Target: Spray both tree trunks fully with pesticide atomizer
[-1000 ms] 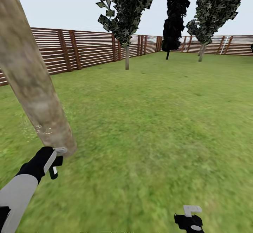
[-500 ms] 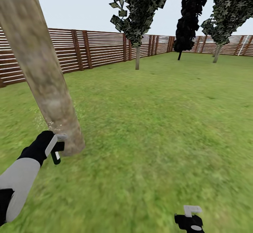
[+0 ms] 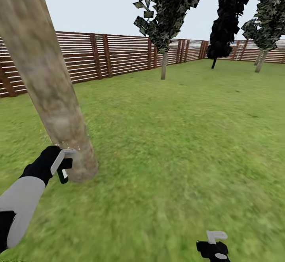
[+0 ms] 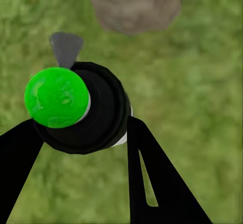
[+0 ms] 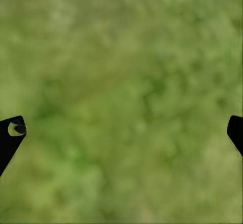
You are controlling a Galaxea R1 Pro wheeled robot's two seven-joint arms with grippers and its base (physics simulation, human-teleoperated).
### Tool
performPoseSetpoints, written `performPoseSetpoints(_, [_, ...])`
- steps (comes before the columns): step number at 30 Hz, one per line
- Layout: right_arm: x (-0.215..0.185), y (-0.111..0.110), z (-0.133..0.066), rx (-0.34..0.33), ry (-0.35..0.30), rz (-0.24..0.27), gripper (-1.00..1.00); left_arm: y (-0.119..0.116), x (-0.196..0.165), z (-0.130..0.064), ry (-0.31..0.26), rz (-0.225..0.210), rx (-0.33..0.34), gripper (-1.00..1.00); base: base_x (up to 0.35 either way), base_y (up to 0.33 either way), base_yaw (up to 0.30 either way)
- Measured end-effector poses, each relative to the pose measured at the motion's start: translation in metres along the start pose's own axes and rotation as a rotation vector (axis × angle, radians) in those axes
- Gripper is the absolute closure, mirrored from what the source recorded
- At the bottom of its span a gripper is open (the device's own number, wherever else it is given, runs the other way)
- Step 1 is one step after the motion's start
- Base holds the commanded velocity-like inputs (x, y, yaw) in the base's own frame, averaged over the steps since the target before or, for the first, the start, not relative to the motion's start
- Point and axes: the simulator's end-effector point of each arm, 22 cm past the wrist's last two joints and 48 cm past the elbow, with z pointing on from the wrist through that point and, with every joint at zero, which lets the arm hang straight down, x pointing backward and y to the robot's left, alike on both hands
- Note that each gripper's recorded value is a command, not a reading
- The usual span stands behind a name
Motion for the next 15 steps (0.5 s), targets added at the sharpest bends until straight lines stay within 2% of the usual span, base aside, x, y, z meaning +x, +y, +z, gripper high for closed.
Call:
performPoseSetpoints(8, [0.0001,0.0000,0.0001,0.000,0.000,0.000,-1.00,-0.0026,-0.0079,-0.0037,-0.011,-0.003,0.005,1.00,0.190,-0.223,0.274])
performPoseSetpoints(15, [0.0002,-0.0002,0.0001,0.000,0.000,0.000,-1.00,-0.0028,-0.0063,-0.0029,-0.008,-0.002,0.005,1.00,0.144,-0.254,0.045])
